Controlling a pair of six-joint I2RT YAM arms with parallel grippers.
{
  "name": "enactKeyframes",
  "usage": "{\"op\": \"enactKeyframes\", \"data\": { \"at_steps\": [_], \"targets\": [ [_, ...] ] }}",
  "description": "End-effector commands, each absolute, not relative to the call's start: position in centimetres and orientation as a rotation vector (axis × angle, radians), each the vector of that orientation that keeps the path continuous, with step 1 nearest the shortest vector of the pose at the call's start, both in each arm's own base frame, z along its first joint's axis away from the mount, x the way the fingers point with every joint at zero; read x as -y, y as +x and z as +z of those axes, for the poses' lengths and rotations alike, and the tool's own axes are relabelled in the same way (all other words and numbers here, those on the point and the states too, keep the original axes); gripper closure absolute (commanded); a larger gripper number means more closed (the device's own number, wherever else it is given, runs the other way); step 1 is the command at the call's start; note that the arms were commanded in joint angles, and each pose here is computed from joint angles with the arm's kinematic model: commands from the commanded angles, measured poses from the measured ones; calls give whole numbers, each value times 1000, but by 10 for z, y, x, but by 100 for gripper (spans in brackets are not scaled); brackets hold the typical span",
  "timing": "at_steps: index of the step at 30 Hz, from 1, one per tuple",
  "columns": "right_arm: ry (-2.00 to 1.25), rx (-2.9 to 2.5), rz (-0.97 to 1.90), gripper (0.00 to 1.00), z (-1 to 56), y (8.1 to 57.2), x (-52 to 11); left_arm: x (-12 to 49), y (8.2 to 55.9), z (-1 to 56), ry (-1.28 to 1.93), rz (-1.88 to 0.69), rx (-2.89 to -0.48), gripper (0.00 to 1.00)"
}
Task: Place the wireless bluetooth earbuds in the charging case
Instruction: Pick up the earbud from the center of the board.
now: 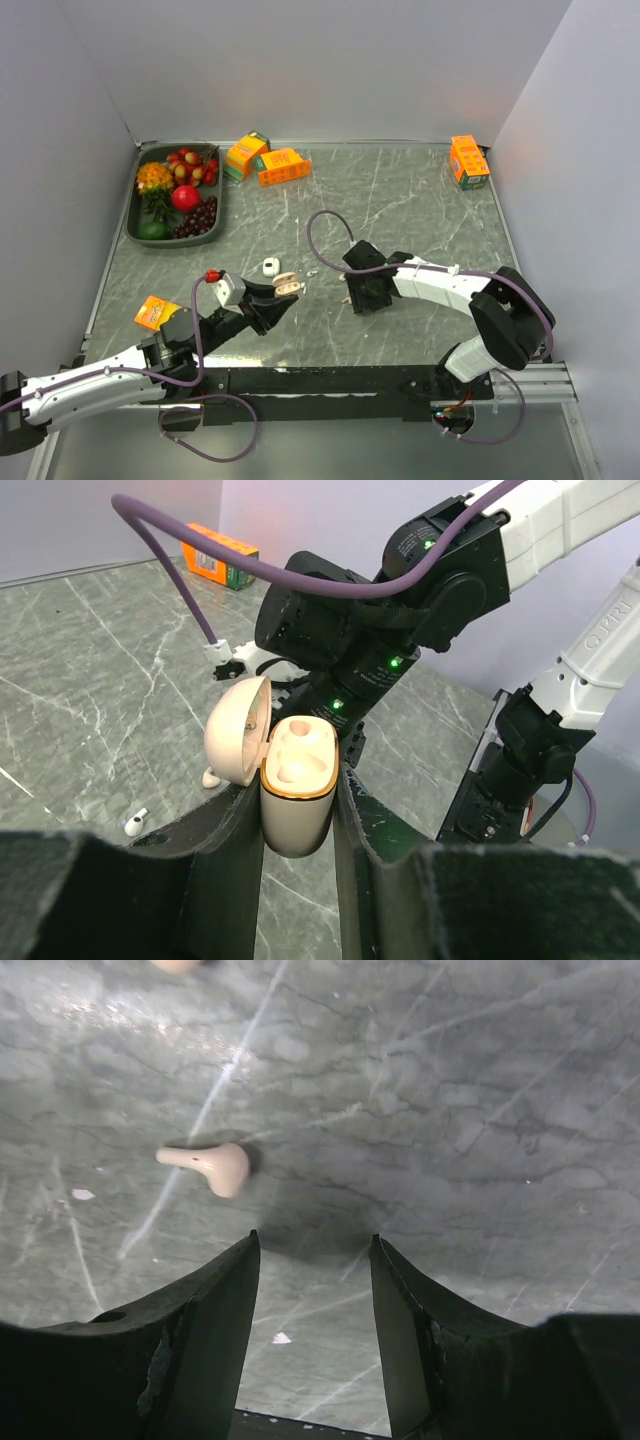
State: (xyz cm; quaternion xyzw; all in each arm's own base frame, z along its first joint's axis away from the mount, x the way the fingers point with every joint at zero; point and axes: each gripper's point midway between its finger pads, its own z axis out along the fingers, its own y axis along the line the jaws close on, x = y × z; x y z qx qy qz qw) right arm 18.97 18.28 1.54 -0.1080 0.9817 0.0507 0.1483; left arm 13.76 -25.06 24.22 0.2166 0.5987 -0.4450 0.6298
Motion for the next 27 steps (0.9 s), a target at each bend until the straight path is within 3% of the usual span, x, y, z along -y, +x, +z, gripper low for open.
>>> {"op": "enactKeyframes", "data": {
  "at_steps": [1, 11, 27],
  "targets": [
    [-283, -2690, 230, 44, 37, 210, -203, 251, 135, 267, 471, -1054, -1319, 99],
    [-278, -2682, 236, 45, 31, 219, -213, 252, 136, 263, 471, -1052, -1334, 99],
    [-261, -2674, -34, 45, 25, 255, -175, 255, 138, 258, 479, -1036, -1350, 99]
  ]
}}
